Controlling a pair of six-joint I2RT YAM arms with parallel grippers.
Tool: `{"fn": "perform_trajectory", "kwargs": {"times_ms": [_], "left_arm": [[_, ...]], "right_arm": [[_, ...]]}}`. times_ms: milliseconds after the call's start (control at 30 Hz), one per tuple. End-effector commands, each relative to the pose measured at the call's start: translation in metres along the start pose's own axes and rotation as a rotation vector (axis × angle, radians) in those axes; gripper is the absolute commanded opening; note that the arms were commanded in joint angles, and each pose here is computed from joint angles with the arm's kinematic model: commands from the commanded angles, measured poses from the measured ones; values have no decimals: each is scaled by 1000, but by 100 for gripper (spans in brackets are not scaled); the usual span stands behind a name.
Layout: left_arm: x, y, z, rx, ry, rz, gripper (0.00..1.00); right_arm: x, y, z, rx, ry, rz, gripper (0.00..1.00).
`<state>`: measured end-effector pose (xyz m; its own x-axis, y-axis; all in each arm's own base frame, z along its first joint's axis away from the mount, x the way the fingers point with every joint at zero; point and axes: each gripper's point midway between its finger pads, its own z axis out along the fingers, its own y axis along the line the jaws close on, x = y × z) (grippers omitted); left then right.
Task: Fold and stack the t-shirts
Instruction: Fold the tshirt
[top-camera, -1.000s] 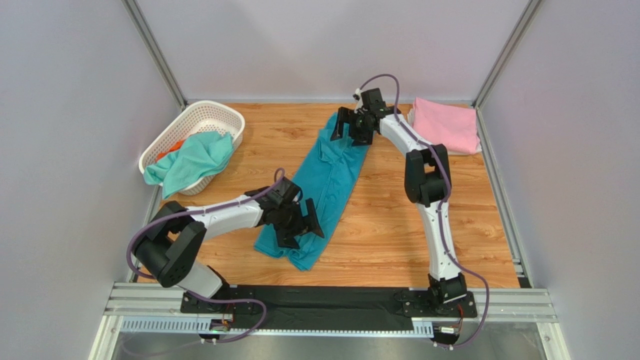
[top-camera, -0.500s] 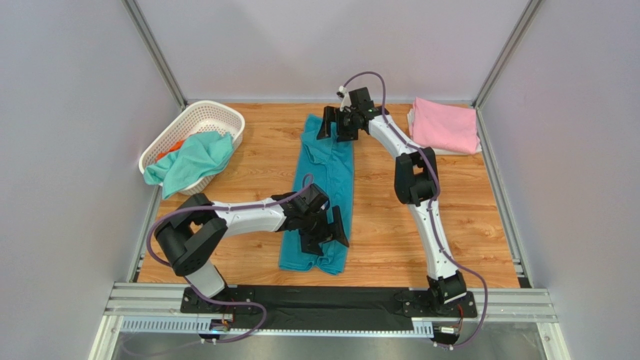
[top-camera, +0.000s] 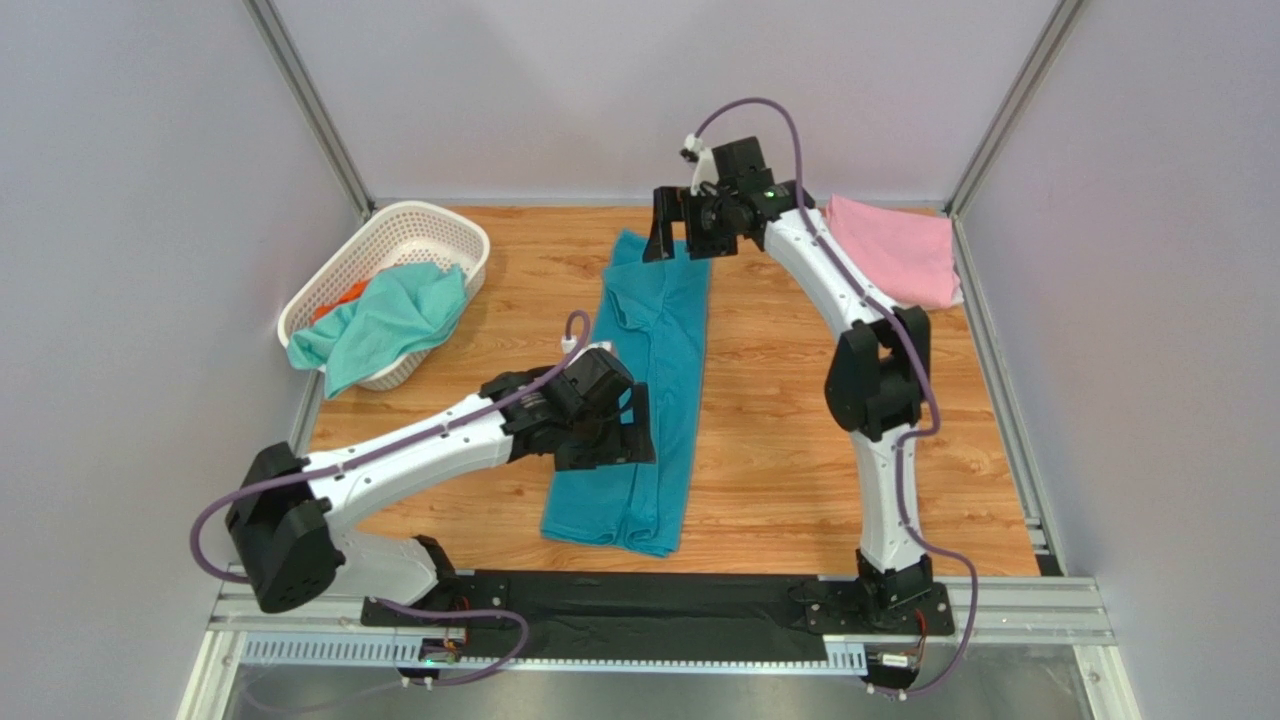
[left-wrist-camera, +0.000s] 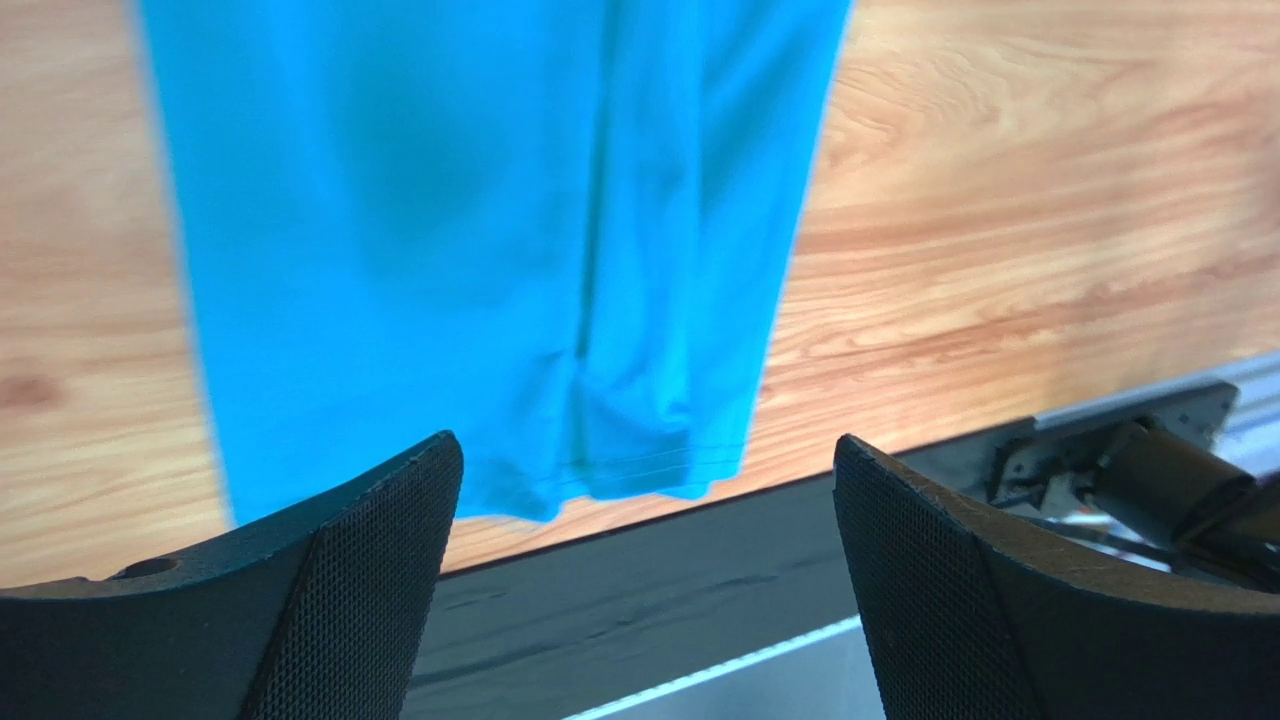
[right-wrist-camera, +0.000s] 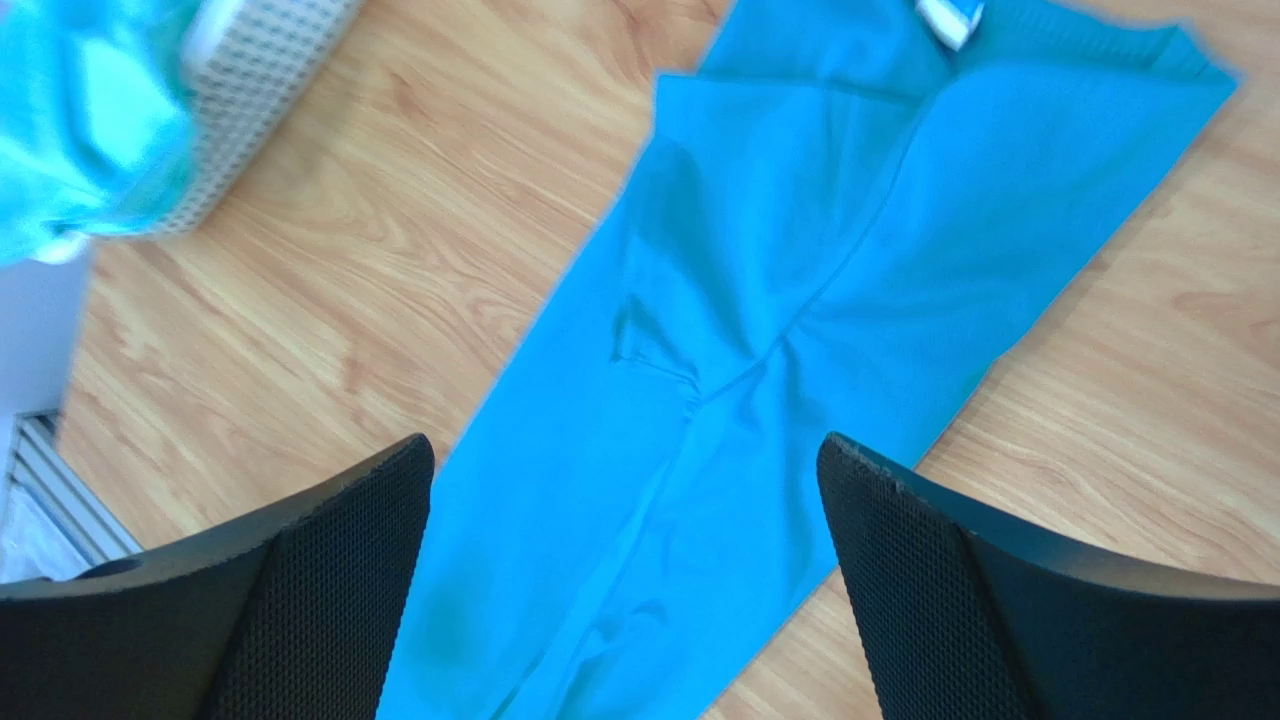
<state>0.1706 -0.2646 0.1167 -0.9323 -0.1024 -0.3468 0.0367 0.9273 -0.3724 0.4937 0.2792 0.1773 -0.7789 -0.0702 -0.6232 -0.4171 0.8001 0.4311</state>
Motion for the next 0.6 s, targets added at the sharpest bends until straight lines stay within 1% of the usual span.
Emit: {"fn": "perform_trajectory", "kwargs": {"times_ms": [0,33,67,100,133,167,200,233,267,300,333,400,433,467,500,567], "left_arm": [[-3,50,-24,-177,-59,25,100],[-1,68,-29,-209,-71,-3,100],[1,77,-32,-216,-76,-21,100],[8,92,-34,-219,-81,-47,100],[9,102,-35,-222,-76,-83,100],[14,111,-35,-227,-74,-101,100],[21,125,-35,-235,-73,-135,100],[29,131,-36,-238,-54,-145,100],[34,137,-35,-247,-46,-160,100],[39,143,-35,-254,-41,-174,100],[49,149,-33,-248,-30,-195,100],[59,153,-30,-222,-14,-206,100],[64,149,-29,-190,0,-214,100],[66,149,-28,-178,0,-221,100],[71,151,-26,-163,6,-226,100],[72,152,-24,-157,-4,-245,100]], "right_arm": [[13,19,-40,25,-1,36,100],[18,24,-53,54,-12,58,100],[30,25,-57,74,2,69,100],[65,21,-50,102,74,87,100],[71,27,-65,127,54,93,100],[80,33,-67,127,45,113,100],[130,35,-59,142,135,119,100],[136,49,-73,125,106,101,100],[154,57,-73,120,119,113,100],[177,76,-74,98,150,83,100],[205,76,-81,108,180,78,100],[235,94,-86,93,204,83,100],[258,91,-92,102,229,94,100],[265,99,-91,74,225,100,100],[282,118,-94,18,254,106,100],[302,132,-90,-31,286,99,100]]}}
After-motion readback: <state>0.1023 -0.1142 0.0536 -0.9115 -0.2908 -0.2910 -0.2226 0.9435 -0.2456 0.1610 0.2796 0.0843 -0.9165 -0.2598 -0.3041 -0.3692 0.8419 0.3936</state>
